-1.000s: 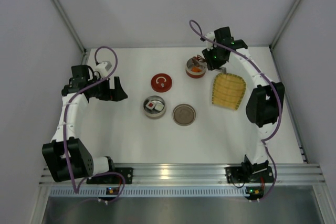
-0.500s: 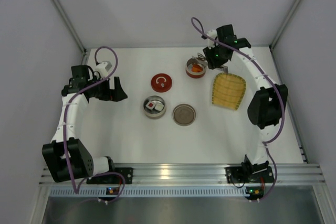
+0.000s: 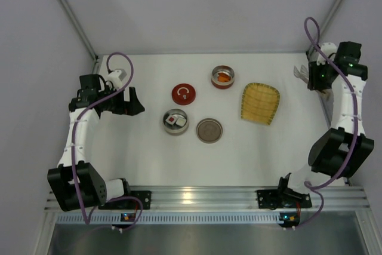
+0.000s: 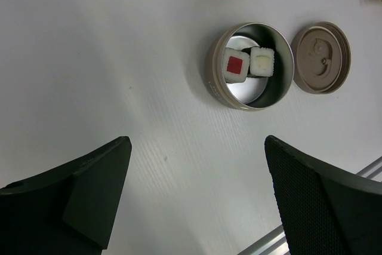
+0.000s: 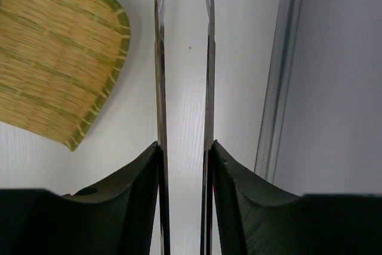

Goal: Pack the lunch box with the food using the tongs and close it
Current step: Place the clamp at the center of the board, then pick up the box lid from the center of the board.

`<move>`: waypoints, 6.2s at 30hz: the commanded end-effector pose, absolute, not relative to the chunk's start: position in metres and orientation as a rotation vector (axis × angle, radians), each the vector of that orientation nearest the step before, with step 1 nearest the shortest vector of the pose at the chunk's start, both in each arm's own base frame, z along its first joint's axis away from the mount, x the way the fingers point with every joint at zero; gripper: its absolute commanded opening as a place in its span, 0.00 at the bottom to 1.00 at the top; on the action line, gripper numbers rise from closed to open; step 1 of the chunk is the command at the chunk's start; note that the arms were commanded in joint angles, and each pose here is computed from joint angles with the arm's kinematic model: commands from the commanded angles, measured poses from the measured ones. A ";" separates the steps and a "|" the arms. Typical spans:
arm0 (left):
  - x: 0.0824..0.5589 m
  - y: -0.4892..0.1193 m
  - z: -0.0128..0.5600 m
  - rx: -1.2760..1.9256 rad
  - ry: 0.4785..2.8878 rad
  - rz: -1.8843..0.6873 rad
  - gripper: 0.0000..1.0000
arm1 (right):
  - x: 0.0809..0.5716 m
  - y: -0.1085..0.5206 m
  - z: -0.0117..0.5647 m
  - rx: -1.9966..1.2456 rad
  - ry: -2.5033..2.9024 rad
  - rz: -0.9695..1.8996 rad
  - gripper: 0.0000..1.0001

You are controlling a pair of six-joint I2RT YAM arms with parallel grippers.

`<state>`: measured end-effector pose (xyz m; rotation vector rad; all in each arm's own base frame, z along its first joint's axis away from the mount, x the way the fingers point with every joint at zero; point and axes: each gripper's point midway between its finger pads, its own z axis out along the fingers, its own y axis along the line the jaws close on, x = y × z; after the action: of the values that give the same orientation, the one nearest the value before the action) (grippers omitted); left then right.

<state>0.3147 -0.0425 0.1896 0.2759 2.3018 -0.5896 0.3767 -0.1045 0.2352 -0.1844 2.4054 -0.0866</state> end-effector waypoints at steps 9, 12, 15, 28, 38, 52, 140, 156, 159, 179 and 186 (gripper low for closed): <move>0.313 -0.041 0.193 0.292 2.275 -0.575 0.98 | 0.397 -0.137 0.141 -0.153 2.559 0.029 0.40; 0.311 -0.039 0.191 0.304 2.282 -0.550 0.98 | 0.395 -0.137 0.118 -0.161 2.601 0.054 0.41; 0.310 -0.038 0.190 0.313 2.283 -0.544 0.98 | 0.384 -0.134 0.098 -0.177 2.633 0.058 0.48; 0.301 -0.038 0.192 0.353 2.276 -0.520 0.98 | 0.324 -0.119 0.068 -0.280 2.762 0.078 0.87; 0.282 -0.037 0.207 0.443 2.237 -0.460 0.98 | 0.332 -0.104 0.184 -0.382 2.500 0.037 0.99; 0.267 -0.043 0.203 0.431 2.265 -0.498 0.98 | 0.309 0.137 0.194 -0.661 2.422 0.462 0.56; 0.270 -0.219 0.319 0.627 1.310 -1.232 0.73 | 0.290 0.265 0.333 -1.271 1.928 0.967 0.00; 0.257 -0.287 0.318 0.907 1.278 -1.336 0.76 | 0.308 0.271 0.331 -1.199 1.961 0.956 0.00; 0.254 -0.293 0.319 0.925 1.272 -1.352 0.75 | 0.307 0.273 0.331 -1.203 1.958 0.971 0.00; 0.276 -0.302 0.335 0.794 1.307 -1.401 0.61 | 0.291 0.285 0.325 -1.240 1.951 1.104 0.00; 0.258 -0.310 0.344 0.839 1.272 -1.488 0.52 | 0.289 0.287 0.325 -1.240 1.950 1.139 0.00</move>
<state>0.2695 -0.3051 0.3113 0.7828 1.4027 -1.4599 0.2933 0.2729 0.3134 -1.2085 2.0325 1.0739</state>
